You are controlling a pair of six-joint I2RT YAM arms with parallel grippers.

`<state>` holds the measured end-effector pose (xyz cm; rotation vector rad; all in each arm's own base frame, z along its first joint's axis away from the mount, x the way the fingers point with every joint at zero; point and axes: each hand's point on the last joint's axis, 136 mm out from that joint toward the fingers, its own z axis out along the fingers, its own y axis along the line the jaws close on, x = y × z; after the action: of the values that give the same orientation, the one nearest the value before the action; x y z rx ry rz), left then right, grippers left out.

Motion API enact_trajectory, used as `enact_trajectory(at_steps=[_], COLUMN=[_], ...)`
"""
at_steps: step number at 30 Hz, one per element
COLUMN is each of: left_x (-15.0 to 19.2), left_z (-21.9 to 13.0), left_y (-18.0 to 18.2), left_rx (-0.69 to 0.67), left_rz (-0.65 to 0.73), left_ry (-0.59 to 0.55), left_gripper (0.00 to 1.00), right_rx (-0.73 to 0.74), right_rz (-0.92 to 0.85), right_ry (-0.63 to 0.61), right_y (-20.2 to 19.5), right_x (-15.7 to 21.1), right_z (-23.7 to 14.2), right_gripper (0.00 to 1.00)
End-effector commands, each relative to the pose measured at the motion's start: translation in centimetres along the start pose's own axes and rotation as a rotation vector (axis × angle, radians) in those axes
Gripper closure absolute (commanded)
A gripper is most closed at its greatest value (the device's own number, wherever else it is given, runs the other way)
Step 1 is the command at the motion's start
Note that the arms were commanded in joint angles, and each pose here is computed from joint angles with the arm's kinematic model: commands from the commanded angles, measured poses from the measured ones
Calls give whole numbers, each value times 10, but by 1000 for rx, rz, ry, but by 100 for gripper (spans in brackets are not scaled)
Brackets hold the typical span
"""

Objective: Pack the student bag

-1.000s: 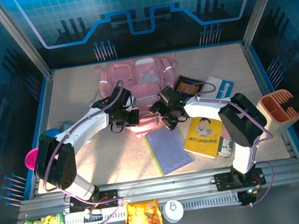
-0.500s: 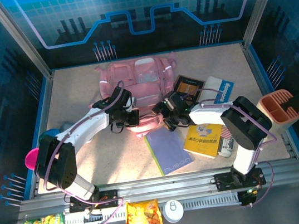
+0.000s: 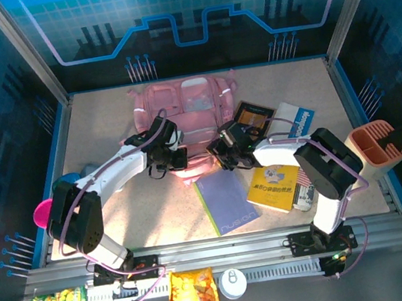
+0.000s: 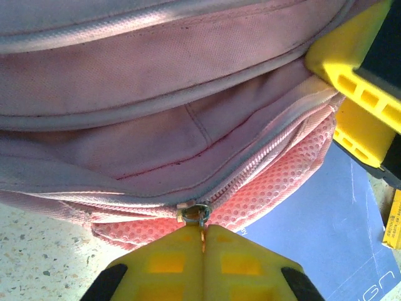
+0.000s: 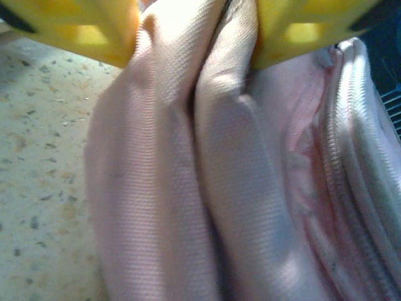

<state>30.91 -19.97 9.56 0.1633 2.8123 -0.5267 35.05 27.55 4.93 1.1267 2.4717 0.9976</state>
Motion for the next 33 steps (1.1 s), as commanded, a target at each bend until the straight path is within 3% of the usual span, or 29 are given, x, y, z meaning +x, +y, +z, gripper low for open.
enact_trajectory(at_steps=[1, 6, 13, 24, 28, 33], left_x=[-8, -7, -5, -4, -8, -16], left_z=[-13, -17, -19, 6, 26, 39], left_y=[-10, -4, 9, 50, 55, 43], left_rx=[30, -1, -27, -136, -140, -73], left_rz=[15, 9, -5, -53, -49, -44], left_ry=[-19, -26, -38, -9, -5, 11], left_gripper=[100, 100, 100, 100, 100, 100], right_rx=[-40, -32, -7, 63, 38, 21], right_rz=[-50, -181, -349, -407, -389, -397], right_ry=[-38, -121, -211, -222, -168, -126], right_y=[23, 41, 60, 42, 36, 35], right_x=[-14, -34, -67, -121, -129, -127], right_z=[-6, -30, -59, -58, -51, -56], right_gripper=[65, 74, 74, 74, 74, 62])
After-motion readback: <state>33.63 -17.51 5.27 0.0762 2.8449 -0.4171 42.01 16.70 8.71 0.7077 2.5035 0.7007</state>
